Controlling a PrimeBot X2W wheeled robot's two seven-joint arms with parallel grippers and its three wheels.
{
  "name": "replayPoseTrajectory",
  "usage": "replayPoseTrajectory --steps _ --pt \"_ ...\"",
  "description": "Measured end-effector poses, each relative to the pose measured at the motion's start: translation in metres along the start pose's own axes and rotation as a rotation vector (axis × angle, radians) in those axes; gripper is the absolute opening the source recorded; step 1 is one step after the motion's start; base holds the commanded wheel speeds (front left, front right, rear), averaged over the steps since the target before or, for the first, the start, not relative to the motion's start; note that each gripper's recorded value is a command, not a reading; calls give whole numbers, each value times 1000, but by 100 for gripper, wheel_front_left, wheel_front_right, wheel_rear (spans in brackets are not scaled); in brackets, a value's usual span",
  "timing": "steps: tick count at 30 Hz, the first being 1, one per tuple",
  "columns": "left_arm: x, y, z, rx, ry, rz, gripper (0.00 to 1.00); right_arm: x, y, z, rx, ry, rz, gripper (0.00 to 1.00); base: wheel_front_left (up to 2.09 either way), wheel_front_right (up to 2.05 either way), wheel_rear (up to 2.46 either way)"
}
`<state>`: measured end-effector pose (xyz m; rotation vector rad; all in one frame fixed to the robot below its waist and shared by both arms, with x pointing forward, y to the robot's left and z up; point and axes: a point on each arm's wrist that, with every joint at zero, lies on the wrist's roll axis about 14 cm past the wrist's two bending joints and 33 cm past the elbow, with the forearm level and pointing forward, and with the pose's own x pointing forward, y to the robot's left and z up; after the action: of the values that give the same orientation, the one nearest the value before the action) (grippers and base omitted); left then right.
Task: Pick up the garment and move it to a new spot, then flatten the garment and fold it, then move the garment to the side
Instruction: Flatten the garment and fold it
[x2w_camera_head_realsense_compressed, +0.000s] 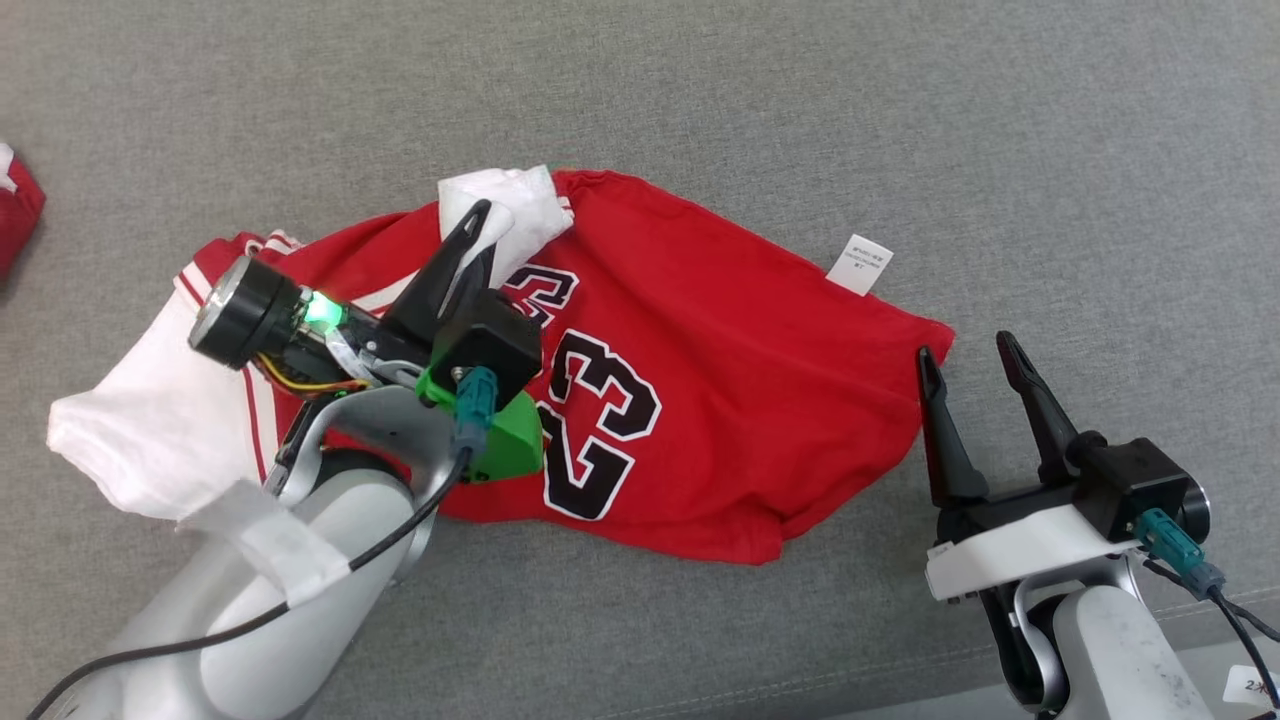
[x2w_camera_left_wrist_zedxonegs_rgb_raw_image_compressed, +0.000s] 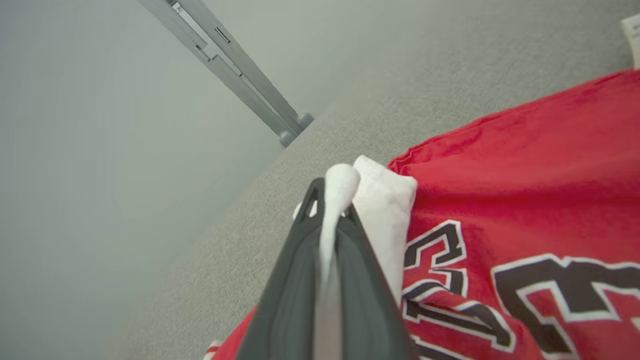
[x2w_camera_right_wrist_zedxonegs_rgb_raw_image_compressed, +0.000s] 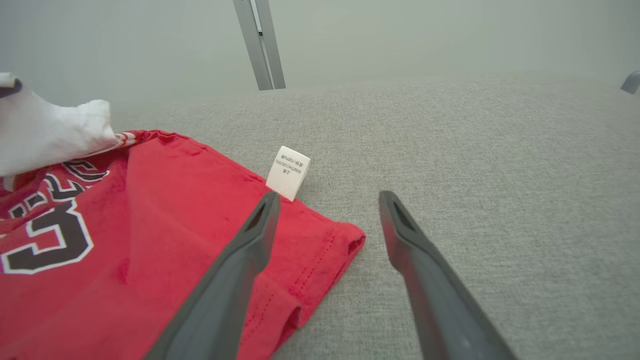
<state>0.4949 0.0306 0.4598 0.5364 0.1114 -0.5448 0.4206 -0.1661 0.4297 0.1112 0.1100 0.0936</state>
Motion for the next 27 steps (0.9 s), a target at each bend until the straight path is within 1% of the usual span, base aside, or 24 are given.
replayPoseTrajectory --steps 2,5,8,10,12,17,22,27 --pt "-7 10 8 -64 -40 39 0 -2 1 -4 9 11 0 100 0 0 0" --pt "-24 26 10 -157 -75 100 0 -5 -6 -8 48 21 -30 100 0 0 0" --pt "-39 48 11 -209 -111 168 0 -9 -14 -14 103 36 -64 100 0 0 0" --pt "-47 61 6 -201 -108 203 0 -9 -15 -17 151 40 -76 100 0 0 0" --pt "-54 71 -1 -187 -88 237 0 -8 -14 -21 230 43 -90 100 0 0 0" --pt "-59 78 -5 -182 -79 265 0 3 -9 -20 316 37 -81 100 0 0 0" --pt "-60 81 -14 -154 -48 278 0 8 -11 -35 354 83 -79 100 0 0 0" --pt "-58 85 -22 -130 -25 290 0 16 -12 -40 348 105 -65 100 0 0 0"
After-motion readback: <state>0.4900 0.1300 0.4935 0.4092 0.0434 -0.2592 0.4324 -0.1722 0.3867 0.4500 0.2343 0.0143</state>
